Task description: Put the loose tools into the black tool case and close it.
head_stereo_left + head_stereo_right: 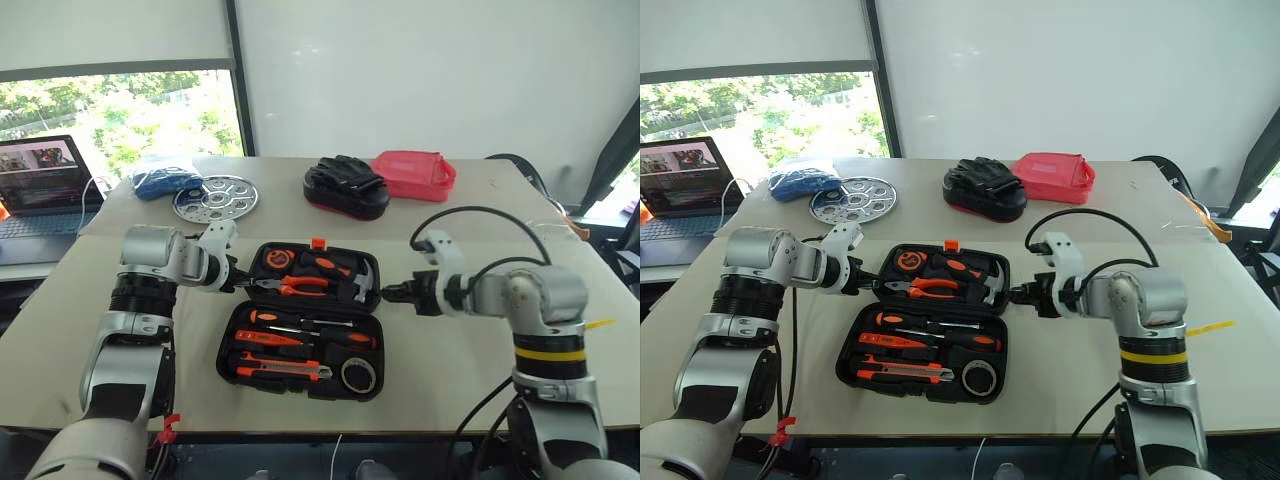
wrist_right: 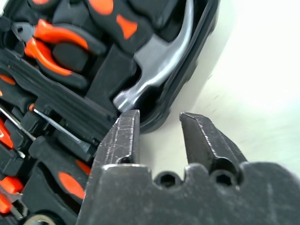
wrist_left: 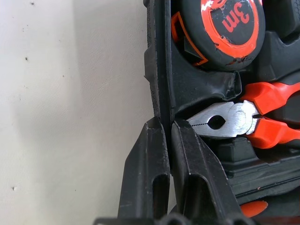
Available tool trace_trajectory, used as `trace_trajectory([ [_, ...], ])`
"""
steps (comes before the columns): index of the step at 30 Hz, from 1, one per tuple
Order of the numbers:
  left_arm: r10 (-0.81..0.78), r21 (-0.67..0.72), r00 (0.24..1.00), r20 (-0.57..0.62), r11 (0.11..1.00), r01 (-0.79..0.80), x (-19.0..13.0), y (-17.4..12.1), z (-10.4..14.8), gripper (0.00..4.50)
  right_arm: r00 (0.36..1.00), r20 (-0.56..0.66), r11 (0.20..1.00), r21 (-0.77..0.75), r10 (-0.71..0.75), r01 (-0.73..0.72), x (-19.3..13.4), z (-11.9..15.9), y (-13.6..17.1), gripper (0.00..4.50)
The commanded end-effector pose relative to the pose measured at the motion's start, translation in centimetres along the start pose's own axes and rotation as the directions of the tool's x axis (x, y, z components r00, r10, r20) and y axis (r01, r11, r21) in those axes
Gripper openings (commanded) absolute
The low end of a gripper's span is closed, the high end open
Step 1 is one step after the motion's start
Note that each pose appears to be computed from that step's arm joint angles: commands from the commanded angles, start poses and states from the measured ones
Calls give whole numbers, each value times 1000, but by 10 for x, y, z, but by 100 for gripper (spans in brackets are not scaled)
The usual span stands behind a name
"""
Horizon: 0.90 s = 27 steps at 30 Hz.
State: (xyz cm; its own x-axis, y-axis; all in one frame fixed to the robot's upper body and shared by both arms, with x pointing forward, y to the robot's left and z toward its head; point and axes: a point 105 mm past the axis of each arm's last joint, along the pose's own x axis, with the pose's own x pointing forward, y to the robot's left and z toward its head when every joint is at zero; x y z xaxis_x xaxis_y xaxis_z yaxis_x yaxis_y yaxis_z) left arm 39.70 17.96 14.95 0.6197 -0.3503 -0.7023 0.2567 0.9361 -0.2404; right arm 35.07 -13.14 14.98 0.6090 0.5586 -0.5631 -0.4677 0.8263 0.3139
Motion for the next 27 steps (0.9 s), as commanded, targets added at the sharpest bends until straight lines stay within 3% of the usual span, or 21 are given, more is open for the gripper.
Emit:
trace_trajectory([
  [1, 38, 22, 998, 52, 999, -40, -11, 6, 11, 0, 999, 39, 999, 44, -6, 4, 1, 8, -3, 169],
  [8, 31, 26, 998, 51, 999, -32, -11, 4, 11, 0, 999, 34, 998, 57, -22, 20, 14, 7, -8, 169],
  [11, 24, 28, 999, 48, 999, -26, -10, 2, 10, 0, 997, 55, 996, 72, -46, 42, 20, 12, -16, 101],
  [14, 18, 31, 999, 43, 999, -19, -9, 0, 9, 0, 997, 58, 996, 75, -45, 41, 22, 14, -18, 1],
  [24, 16, 38, 999, 51, 999, -18, -9, 1, 6, 0, 998, 58, 999, -52, -1, 4, 19, 12, -2, 1],
  [27, -5, 111, 992, 125, 994, -9, -11, -1, 10, 0, 994, 107, 991, -132, 11, 3, 16, 16, 3, 1],
])
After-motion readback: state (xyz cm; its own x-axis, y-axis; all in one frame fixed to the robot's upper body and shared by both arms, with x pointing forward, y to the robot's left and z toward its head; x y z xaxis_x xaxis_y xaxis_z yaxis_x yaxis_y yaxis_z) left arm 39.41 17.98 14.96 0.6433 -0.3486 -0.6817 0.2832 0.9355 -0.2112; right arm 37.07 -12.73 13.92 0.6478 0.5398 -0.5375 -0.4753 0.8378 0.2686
